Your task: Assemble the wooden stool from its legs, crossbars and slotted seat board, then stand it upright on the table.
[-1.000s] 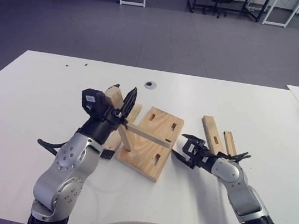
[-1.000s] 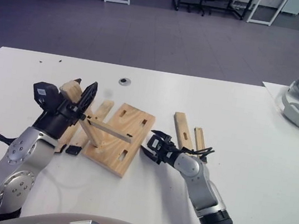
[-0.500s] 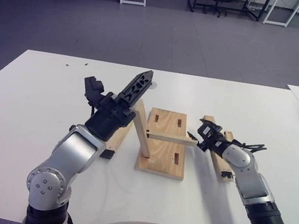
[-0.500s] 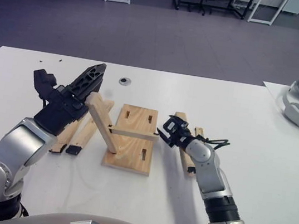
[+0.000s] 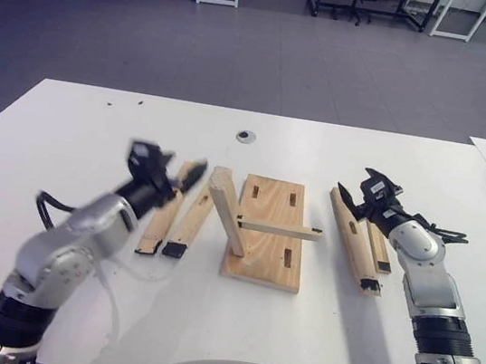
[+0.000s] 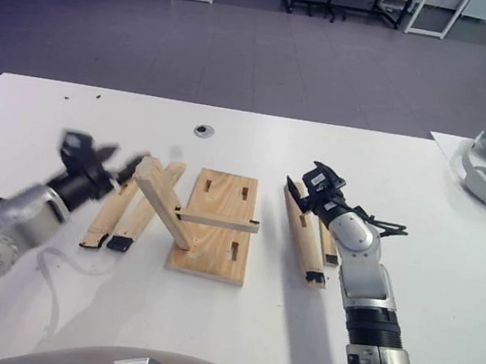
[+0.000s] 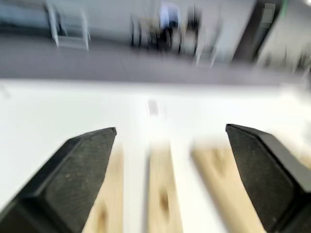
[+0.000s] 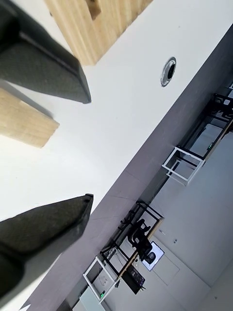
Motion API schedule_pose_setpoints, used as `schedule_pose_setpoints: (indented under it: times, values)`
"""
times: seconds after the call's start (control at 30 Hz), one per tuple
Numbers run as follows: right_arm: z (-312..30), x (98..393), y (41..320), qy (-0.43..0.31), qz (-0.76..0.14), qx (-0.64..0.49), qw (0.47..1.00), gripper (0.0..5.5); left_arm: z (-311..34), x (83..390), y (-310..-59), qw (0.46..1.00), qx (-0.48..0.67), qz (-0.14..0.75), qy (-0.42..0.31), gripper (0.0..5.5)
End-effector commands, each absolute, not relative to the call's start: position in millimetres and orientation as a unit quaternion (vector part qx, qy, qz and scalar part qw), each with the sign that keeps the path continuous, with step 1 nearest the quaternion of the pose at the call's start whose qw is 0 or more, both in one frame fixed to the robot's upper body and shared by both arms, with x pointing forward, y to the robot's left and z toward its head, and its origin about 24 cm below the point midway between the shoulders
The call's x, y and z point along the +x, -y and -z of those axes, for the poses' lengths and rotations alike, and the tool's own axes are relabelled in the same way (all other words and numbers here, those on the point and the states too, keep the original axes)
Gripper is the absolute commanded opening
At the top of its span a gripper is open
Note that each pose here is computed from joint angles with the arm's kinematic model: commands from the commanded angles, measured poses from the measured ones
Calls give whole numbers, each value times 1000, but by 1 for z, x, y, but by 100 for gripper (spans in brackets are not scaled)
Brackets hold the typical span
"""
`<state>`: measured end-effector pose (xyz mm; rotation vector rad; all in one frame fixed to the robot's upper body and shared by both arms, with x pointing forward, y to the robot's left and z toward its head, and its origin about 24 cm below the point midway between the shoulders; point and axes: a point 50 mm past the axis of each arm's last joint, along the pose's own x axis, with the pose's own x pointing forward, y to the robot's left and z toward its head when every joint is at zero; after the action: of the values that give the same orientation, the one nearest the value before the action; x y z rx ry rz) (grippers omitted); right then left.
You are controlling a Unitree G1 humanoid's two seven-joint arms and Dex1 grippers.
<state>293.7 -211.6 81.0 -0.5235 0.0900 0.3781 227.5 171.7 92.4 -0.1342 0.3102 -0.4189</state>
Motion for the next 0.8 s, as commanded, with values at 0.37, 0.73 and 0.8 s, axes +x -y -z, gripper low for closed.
schedule_pose_setpoints:
  times: [0.37, 0.73, 0.8]
  values:
    - [-71, 297, 201, -61, -206, -256, 942, 347, -35, 215, -176, 937, 51, 196, -286, 311]
    - [-142, 319, 174, 32, -295, 44, 954, 347, -126, 250, -155, 960, 19, 278, -21, 207]
    - [-180, 324, 157, 72, -371, 159, 912, 347, -152, 258, -153, 946, 64, 316, 44, 207]
